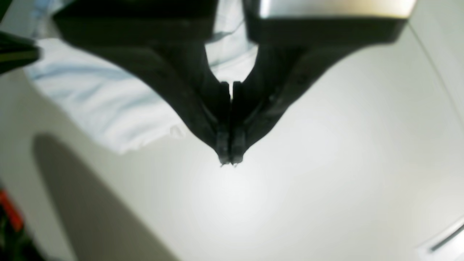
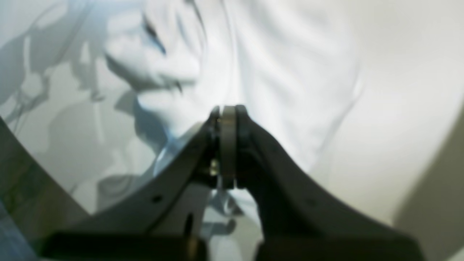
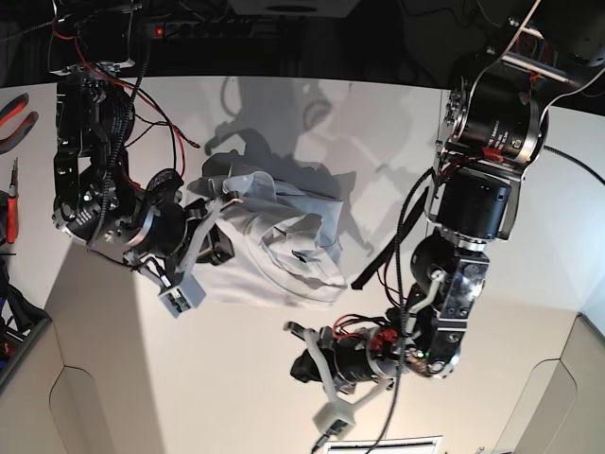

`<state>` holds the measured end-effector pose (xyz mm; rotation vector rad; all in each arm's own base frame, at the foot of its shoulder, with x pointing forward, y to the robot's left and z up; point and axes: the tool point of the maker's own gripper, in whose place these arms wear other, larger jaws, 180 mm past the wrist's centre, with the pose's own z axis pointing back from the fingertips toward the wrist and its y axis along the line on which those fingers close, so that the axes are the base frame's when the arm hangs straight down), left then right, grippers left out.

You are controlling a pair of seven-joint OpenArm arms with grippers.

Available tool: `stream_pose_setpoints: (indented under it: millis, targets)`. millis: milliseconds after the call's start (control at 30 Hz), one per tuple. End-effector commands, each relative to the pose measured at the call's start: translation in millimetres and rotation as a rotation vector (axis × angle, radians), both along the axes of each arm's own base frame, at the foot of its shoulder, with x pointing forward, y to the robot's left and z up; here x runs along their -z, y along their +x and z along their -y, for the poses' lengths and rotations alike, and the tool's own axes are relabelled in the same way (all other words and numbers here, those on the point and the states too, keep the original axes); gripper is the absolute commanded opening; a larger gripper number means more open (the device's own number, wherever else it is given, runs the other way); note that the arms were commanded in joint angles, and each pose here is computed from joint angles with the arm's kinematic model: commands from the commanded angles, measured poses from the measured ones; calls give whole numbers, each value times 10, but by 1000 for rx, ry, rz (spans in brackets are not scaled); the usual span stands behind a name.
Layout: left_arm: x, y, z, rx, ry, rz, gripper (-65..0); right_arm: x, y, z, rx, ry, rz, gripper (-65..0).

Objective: Layout the t-shirt on the table in an organized manner, then fold the t-shirt properly
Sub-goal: 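Carry the bundle with the right gripper to the table corner and release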

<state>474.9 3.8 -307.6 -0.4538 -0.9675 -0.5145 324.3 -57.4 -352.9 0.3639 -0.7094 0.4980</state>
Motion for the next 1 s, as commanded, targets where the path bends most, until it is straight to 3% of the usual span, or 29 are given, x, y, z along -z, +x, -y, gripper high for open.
stream_pose_setpoints:
  millis: [0, 133, 233, 333, 500, 667, 833, 967]
  targets:
    - [-358, 147, -65, -22, -53, 72, -650, -226, 154, -59, -18, 35, 83, -650]
    - [-586, 201, -353, -88, -130, 67, -650, -511, 429, -127, -55, 69, 199, -650]
    - [-530, 194, -625, -128, -129, 50, -650, -528, 642, -135, -62, 88, 195, -650]
    - [-368, 133, -941, -167, -79, 27, -650, -311, 761, -167, -89, 113, 86, -650]
    - [-46, -59, -1392, -217, 1, -25, -650, 101, 624, -217, -188, 135, -136, -650]
    - [232, -273, -1647, -247, 37, -60, -650, 475, 424, -180, -251, -12, -215, -650]
    - [446, -444, -1653, -248, 38, -108, -650, 1006, 432, 212, -100, -171, -272, -650]
    - [507, -496, -1648, -248, 35, -120, -650, 1417, 335, 926, 257, -396, -371, -650]
